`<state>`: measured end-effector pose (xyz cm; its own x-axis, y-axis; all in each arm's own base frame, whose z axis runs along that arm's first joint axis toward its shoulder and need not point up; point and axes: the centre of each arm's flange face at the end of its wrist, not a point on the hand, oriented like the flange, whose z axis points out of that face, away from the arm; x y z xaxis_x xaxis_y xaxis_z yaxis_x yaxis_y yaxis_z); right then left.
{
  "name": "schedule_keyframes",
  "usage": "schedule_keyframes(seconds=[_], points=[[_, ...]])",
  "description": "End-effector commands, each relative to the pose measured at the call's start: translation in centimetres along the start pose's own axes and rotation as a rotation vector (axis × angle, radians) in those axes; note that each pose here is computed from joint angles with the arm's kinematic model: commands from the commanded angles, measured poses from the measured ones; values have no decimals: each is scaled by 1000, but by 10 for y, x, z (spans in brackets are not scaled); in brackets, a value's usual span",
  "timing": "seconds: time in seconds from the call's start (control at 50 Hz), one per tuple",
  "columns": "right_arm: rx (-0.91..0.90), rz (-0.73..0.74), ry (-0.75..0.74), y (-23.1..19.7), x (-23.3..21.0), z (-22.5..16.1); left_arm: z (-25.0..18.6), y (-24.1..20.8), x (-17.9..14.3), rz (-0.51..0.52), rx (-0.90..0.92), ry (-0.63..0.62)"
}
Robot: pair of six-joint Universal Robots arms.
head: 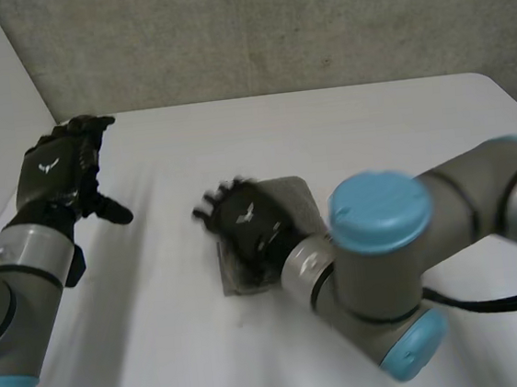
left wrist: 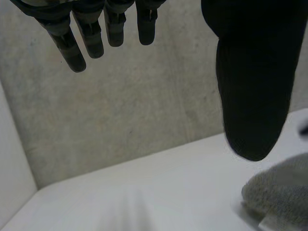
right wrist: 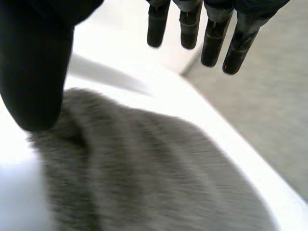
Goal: Fold the towel.
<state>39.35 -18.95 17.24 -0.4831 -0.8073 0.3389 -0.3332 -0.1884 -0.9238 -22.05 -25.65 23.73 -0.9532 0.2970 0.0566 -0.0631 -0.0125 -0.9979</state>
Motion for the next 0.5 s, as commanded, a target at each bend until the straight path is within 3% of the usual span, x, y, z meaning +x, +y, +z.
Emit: schedule_keyframes(seconds=[0.02, 0.06, 0.14, 0.28, 0.5], points=[[59, 303, 228, -25, 77, -30, 12, -13, 33, -17, -41, 90], [64, 362, 254, -24, 87, -35, 15, -15, 59, -50, -74, 156], [29, 503, 329, -9, 112, -47, 21, -8, 80, -83, -126, 196], [-37, 572, 360, 5, 125, -52, 32, 33, 123, -93, -293, 233], [-148, 619, 225, 42, 112, -24, 37, 103, 109, 4, -462, 39]])
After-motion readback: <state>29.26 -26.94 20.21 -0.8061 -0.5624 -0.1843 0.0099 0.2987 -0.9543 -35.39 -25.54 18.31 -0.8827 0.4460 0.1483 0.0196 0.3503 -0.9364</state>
